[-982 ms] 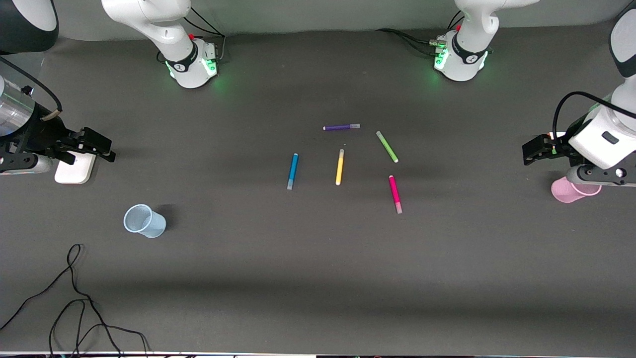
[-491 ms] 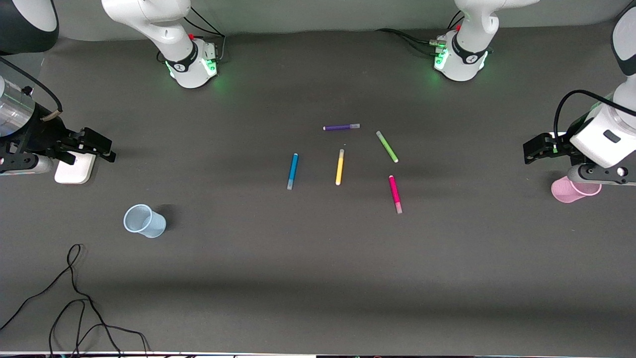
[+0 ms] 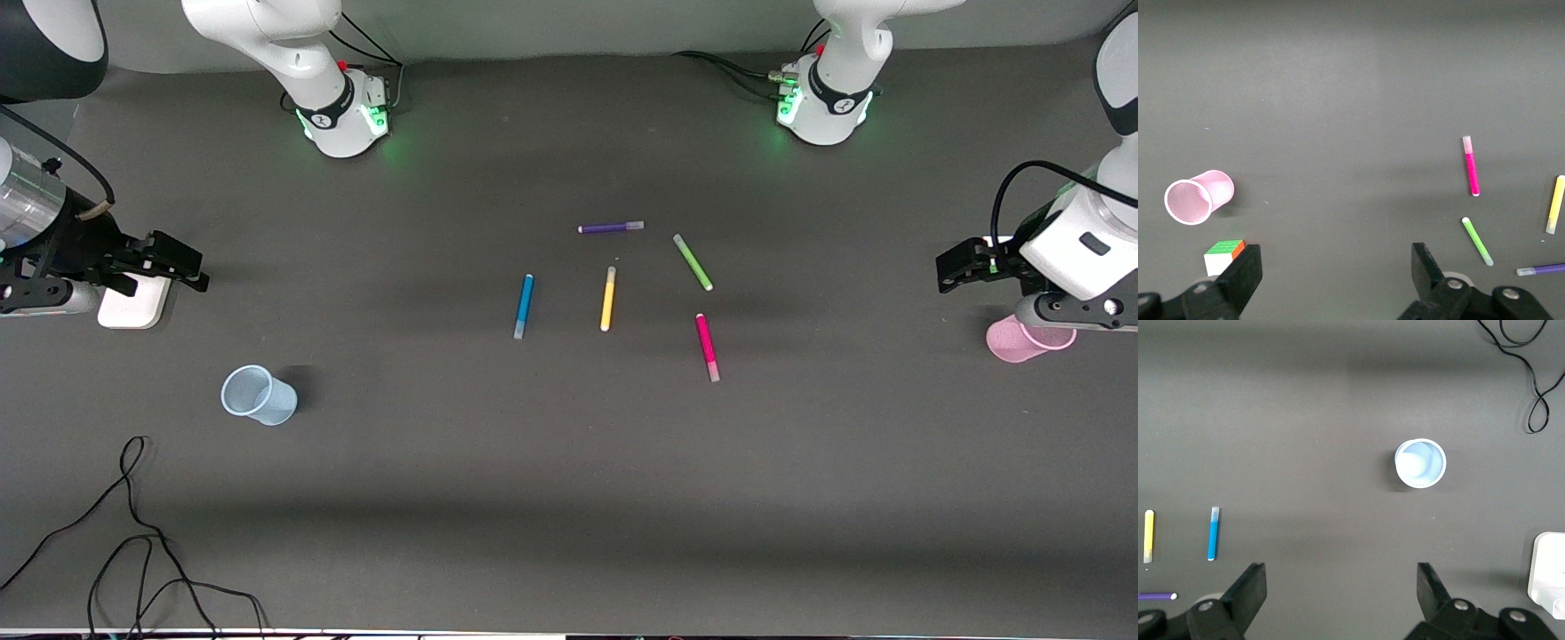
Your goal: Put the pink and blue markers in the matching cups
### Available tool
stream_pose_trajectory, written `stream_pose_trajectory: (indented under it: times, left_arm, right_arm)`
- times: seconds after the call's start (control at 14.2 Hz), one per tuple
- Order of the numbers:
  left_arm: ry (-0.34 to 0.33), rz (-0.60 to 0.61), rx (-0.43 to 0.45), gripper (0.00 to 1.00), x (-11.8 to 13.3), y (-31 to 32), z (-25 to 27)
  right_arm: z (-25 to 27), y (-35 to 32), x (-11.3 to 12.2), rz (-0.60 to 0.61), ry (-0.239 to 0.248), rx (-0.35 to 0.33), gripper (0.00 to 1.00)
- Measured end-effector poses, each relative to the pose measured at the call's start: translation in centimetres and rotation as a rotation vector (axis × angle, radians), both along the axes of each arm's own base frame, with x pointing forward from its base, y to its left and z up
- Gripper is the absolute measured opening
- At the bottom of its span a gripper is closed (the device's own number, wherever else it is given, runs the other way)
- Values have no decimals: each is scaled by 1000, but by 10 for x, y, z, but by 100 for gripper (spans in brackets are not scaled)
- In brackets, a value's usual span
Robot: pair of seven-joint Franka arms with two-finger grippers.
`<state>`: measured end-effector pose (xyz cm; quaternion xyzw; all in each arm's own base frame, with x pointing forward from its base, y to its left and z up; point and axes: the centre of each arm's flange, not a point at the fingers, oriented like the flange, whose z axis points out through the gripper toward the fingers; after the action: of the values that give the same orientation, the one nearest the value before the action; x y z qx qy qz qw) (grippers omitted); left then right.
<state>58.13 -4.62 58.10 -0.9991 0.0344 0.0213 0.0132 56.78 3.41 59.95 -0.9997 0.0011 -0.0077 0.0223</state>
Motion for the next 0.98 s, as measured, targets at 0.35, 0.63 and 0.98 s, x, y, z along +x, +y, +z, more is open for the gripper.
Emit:
stream_pose_trajectory:
  times: [0.35, 0.63, 0.98]
  left_arm:
    - [6, 0, 1, 100, -1, 0, -1]
    - [7, 0, 1, 100, -1, 0, -1]
    - [7, -1, 1, 100, -1, 0, -1]
  right_arm:
    - [-3, 3, 1, 5, 6, 0, 100]
    - [-4, 11, 1, 20, 6, 0, 100]
    - [-1, 29, 0, 50, 0, 1, 100]
